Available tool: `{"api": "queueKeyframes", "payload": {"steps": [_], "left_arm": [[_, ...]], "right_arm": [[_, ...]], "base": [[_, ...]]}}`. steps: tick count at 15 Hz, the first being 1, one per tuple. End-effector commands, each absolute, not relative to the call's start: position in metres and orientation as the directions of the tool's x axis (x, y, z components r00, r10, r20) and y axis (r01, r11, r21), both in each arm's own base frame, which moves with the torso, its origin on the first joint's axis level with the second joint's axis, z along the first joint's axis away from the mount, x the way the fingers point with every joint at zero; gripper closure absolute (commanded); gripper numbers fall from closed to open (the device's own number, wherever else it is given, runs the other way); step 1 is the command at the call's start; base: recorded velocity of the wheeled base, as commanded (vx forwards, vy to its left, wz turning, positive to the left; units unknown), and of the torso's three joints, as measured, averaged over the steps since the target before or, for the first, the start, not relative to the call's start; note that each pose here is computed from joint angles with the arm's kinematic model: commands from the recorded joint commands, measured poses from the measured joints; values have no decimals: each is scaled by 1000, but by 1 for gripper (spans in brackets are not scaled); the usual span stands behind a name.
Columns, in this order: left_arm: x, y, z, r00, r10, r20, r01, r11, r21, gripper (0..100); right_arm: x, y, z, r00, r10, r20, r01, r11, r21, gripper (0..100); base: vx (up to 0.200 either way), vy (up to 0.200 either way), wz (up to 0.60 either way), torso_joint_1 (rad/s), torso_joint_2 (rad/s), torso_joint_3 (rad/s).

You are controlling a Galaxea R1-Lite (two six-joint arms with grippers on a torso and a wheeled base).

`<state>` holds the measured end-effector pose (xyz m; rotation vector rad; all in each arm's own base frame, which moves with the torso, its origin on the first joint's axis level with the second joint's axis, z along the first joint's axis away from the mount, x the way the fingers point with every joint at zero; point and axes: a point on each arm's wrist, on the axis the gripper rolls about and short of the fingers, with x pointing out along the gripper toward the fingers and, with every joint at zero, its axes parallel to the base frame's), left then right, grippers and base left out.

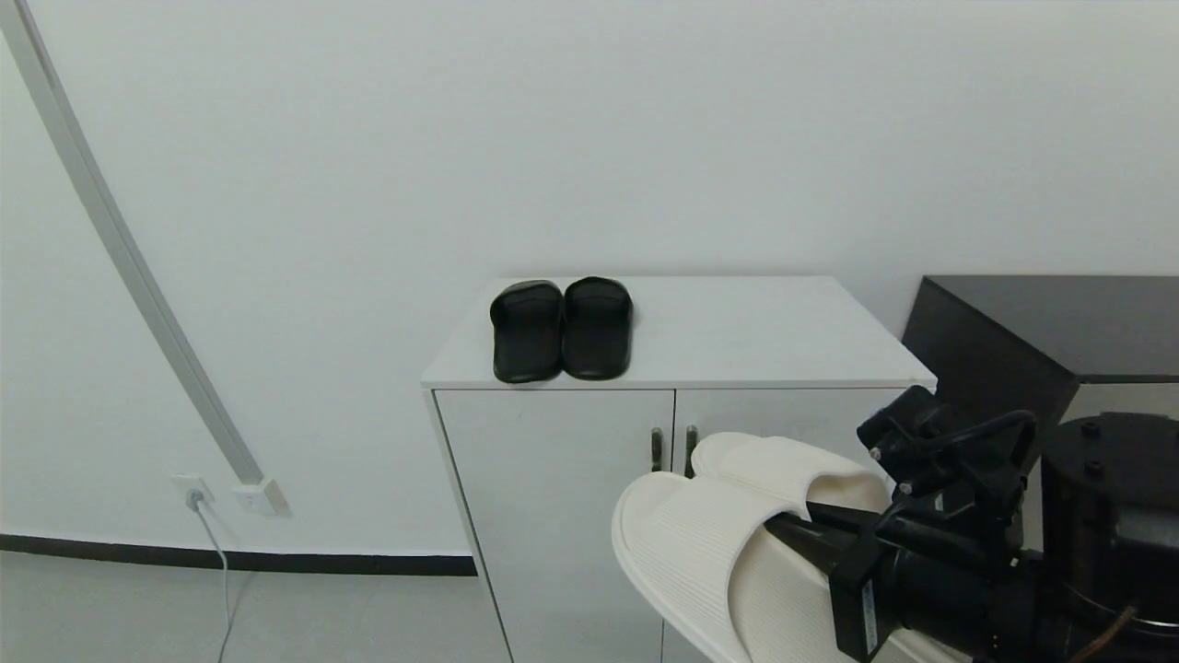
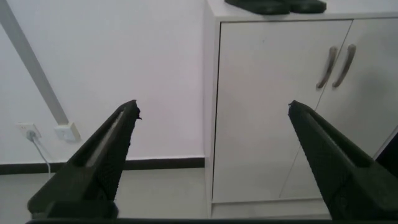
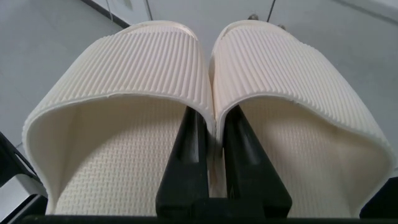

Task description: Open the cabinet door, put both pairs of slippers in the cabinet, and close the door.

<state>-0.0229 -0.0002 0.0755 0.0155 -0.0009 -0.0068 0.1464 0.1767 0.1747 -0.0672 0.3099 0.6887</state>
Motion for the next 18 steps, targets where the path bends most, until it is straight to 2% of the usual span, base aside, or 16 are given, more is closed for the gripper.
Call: {"api": "queueKeyframes", "payload": {"steps": [1,10,18], "left_arm": [[-23,0,75,1000,-8,0,8,1000,15,0],[-23,0,75,1000,-9,0,9,1000,17,0],[-23,0,75,1000,-12,0,12,1000,17,0]], "right_arm": [[146,177,173,726,614,-308,-637,770,32,100],[146,177,170,722,613,-321,-640,768,27,100],[144,176,168,721,614,-321,-645,764,14,100]], "base": [[0,0,0,-222,544,325],[0,0,0,-179,502,325],[0,0,0,-115,466,347]]}}
